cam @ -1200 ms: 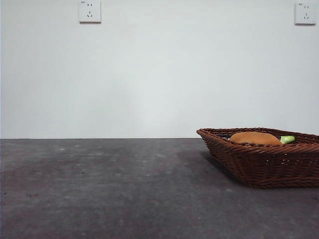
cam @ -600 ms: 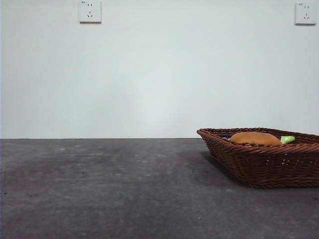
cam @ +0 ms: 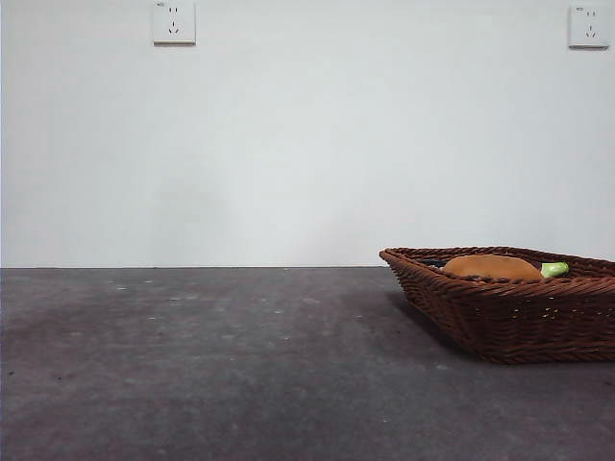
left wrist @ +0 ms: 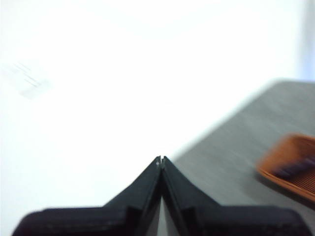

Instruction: Help me put the vegetables on the table into the basket

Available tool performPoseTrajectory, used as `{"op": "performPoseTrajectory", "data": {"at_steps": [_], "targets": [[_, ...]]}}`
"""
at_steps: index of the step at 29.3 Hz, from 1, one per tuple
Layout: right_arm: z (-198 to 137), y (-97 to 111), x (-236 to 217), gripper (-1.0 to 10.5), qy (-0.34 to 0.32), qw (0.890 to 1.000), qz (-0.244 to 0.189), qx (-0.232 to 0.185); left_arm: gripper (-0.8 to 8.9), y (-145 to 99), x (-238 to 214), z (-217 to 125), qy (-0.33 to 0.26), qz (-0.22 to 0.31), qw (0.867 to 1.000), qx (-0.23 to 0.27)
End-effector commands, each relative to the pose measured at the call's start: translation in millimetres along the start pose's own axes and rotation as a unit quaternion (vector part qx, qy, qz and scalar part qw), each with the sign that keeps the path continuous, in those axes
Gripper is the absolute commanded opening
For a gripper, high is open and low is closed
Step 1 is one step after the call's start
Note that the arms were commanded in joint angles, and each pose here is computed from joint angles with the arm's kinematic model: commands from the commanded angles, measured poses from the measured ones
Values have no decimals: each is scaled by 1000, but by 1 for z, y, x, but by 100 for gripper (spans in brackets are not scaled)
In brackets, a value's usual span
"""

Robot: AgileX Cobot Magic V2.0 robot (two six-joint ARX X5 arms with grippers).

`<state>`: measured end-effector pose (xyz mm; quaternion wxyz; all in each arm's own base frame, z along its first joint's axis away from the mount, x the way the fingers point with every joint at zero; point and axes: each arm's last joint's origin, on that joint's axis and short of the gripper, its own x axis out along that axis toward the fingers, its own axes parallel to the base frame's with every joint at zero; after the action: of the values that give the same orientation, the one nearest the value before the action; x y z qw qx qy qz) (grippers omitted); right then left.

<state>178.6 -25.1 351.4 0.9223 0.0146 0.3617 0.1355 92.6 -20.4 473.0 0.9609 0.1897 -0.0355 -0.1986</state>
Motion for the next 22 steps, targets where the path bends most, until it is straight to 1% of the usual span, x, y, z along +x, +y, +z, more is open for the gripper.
{"op": "performPoseTrajectory", "data": {"at_steps": [1,4,11,16,22], "targets": [[0,-1,2,2,1,1000,0,-2,-4,-8,6,-40,-17,43,999,24],[0,-1,2,2,1,1000,0,-2,-4,-19,3,-78,-31,74,996,29],[0,-1,2,2,1,1000,0,-2,-4,-54,-2,-173,-14,97,995,1],[0,-1,2,2,1,1000,0,-2,-4,-73,-2,-223,1,101,994,-36],[0,-1,2,2,1,1000,0,-2,-4,-88,0,-265,13,98,992,-79]]}}
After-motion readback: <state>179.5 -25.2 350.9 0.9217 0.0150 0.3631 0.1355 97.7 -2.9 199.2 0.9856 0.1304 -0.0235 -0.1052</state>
